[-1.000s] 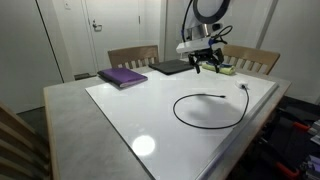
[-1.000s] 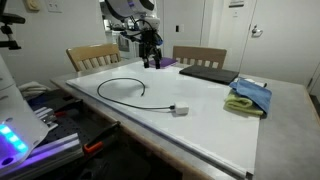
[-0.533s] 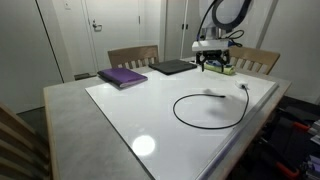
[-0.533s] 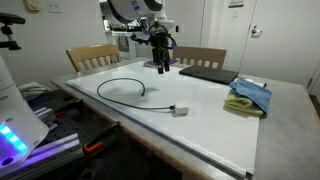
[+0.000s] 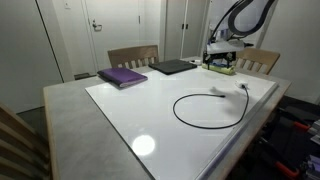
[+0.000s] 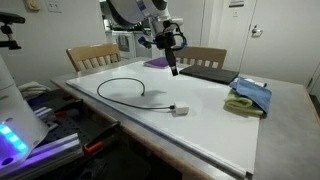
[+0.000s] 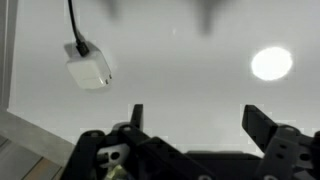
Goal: Wind the black charging cable
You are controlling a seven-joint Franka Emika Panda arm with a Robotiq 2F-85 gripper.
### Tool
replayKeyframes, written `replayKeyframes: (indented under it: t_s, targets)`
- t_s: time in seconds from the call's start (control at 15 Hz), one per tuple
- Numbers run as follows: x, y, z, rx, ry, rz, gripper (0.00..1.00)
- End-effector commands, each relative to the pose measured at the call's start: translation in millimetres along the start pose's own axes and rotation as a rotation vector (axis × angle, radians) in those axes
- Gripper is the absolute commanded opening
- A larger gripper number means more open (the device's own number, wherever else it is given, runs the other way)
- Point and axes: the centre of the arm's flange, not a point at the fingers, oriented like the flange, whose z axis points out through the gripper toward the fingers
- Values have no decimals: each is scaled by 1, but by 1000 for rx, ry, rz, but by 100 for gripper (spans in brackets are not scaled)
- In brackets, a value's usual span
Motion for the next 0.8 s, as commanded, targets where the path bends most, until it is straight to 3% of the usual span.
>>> replayKeyframes:
  t_s: [0.0,0.27,0.33,0.73]
  targets:
    - [3,19,8,-16,28,-73,100]
    - [11,42,19,-39,-7,-30,100]
    - [9,25,14,-41,6,-18,100]
    - [6,25,15,-42,3,-34,100]
